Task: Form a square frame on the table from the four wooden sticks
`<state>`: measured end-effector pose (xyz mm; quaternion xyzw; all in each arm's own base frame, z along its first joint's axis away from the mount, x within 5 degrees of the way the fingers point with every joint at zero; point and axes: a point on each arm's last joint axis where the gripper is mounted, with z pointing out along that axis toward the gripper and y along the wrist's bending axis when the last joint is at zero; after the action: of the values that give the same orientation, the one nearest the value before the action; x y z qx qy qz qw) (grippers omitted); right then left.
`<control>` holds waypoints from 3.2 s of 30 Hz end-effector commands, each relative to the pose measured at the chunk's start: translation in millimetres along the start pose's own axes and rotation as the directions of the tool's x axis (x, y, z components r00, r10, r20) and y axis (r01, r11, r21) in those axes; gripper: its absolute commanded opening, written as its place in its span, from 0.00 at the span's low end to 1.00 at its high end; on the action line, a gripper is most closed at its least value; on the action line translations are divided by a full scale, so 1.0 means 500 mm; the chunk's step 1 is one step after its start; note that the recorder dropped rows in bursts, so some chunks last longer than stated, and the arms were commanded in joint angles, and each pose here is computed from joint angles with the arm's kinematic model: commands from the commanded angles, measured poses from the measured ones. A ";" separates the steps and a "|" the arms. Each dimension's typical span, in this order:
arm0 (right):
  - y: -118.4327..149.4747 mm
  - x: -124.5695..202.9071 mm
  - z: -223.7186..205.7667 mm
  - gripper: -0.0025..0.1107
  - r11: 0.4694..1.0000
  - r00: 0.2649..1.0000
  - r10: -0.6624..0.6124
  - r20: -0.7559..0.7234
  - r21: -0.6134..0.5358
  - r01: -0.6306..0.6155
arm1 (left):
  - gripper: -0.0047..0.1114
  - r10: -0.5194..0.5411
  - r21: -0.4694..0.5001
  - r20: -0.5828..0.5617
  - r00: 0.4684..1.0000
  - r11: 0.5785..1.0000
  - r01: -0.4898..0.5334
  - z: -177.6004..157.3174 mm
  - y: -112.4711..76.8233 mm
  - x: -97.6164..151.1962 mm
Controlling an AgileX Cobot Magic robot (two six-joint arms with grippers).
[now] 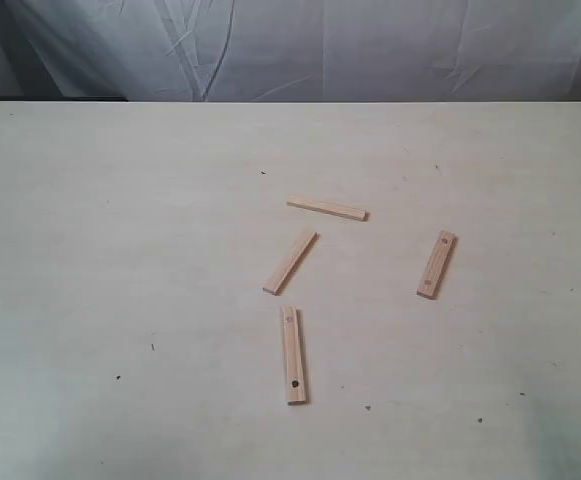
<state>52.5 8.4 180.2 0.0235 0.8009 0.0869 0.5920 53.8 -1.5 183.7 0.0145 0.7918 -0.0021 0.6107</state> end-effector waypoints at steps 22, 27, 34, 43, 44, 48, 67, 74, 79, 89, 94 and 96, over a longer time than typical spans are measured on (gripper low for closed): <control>-0.001 -0.002 0.000 0.02 1.000 1.000 -0.001 0.020 0.006 0.001 | 0.04 -0.005 -0.003 0.011 1.000 1.000 0.005 0.000 0.000 0.001; -0.001 -0.030 -0.003 0.02 1.000 0.985 0.002 0.173 0.005 -0.003 | 0.04 -0.005 -0.003 0.011 1.000 1.000 0.005 0.000 0.000 0.001; -0.001 -0.078 -0.019 0.02 1.000 0.898 -0.007 0.439 0.008 0.004 | 0.04 -0.005 -0.003 0.011 1.000 1.000 0.005 0.000 0.000 0.001; -0.001 -0.085 -0.022 0.02 1.000 0.881 0.012 0.474 0.000 -0.014 | 0.04 -0.005 -0.003 0.011 1.000 1.000 0.005 0.000 0.000 0.001; -0.001 -0.084 -0.022 0.01 1.000 0.882 0.025 0.471 -0.004 -0.026 | 0.04 -0.005 -0.003 0.011 1.000 1.000 0.005 0.000 0.000 0.001; 0.003 -0.101 -0.019 0.01 0.999 0.910 0.042 0.413 -0.010 -0.042 | 0.04 -0.005 -0.003 0.011 1.000 1.000 0.005 0.000 0.000 0.001; 0.025 -0.262 0.166 0.01 0.996 0.991 0.070 -0.116 0.054 -0.065 | 0.04 -0.005 -0.003 0.011 1.000 1.000 0.005 0.000 0.000 0.001; 0.021 -0.235 0.228 0.01 0.988 0.951 0.146 -0.272 0.086 -0.127 | 0.04 -0.005 -0.003 0.011 1.000 1.000 0.005 0.000 0.000 0.001; 0.028 -0.245 0.285 0.01 0.988 0.878 0.156 -0.452 0.091 -0.129 | 0.04 -0.005 -0.003 0.011 1.000 1.000 0.005 0.000 0.000 0.001; 0.119 -0.229 0.423 0.01 0.990 0.725 0.102 -0.681 0.000 -0.140 | 0.04 -0.005 -0.003 0.011 1.000 1.000 0.005 0.000 0.000 0.001; 0.187 -0.189 0.488 0.01 0.983 0.648 0.138 -0.749 0.024 -0.181 | 0.04 -0.005 -0.003 0.011 1.000 1.000 0.005 0.000 0.000 0.001; 0.211 -0.170 0.513 0.01 0.985 0.612 0.143 -0.778 0.050 -0.167 | 0.04 -0.005 -0.003 0.011 1.000 1.000 0.005 0.000 0.000 0.001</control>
<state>305.2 111.1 219.2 0.0352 0.9638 0.1623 0.2086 53.8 -1.5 183.7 0.0145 0.7918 -0.0021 0.6107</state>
